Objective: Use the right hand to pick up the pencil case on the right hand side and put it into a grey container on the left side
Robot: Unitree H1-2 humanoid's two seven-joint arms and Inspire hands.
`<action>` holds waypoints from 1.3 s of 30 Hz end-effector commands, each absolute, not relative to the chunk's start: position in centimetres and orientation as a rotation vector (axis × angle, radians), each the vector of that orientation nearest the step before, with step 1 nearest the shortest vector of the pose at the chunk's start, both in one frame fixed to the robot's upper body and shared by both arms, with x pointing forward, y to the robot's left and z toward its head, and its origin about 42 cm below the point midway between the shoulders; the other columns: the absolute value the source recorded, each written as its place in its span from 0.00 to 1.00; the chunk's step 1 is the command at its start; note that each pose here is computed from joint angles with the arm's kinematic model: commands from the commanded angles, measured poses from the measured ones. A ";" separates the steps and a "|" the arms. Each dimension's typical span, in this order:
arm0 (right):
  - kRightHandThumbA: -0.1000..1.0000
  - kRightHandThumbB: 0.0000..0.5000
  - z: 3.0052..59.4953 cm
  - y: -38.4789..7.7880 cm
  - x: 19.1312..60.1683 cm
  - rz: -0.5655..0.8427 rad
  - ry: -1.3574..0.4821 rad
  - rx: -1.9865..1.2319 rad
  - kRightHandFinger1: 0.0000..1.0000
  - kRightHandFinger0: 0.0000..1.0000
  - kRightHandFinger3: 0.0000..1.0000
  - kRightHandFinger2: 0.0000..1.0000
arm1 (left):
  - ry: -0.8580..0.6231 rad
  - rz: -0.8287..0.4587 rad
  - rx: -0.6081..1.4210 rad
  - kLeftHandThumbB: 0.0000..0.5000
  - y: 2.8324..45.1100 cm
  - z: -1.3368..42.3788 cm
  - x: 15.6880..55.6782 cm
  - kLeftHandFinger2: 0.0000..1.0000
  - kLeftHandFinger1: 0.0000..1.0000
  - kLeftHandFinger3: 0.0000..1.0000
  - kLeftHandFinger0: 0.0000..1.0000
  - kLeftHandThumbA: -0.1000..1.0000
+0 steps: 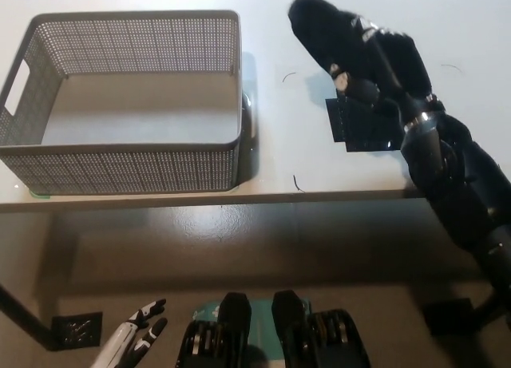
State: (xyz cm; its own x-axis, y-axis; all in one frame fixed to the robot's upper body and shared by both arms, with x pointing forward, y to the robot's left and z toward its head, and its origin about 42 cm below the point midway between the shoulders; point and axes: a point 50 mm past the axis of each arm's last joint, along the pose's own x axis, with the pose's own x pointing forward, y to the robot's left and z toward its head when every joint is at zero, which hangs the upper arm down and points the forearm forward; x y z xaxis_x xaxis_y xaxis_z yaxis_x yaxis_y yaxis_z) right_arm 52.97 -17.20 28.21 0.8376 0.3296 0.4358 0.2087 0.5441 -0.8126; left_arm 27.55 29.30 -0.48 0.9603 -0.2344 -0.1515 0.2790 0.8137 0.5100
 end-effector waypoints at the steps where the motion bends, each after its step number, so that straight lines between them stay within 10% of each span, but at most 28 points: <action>1: 0.00 0.32 46.3 -11.6 49.7 -0.006 -1.094 -0.865 0.44 0.00 0.88 0.74 | 0.037 -0.275 0.567 1.00 30.2 0.3 27.8 0.92 1.00 0.93 1.00 1.00; 28: 0.00 0.53 50.5 4.0 48.1 0.159 -1.178 -0.838 0.33 0.00 0.83 0.71 | 0.036 -0.365 0.565 1.00 28.4 0.0 27.5 0.98 1.00 0.98 1.00 1.00; 39: 0.00 0.36 45.4 7.6 50.4 0.232 -1.058 -0.907 0.32 0.00 0.86 0.72 | 0.008 -0.395 0.620 1.00 26.7 -0.1 28.1 0.94 1.00 0.95 1.00 1.00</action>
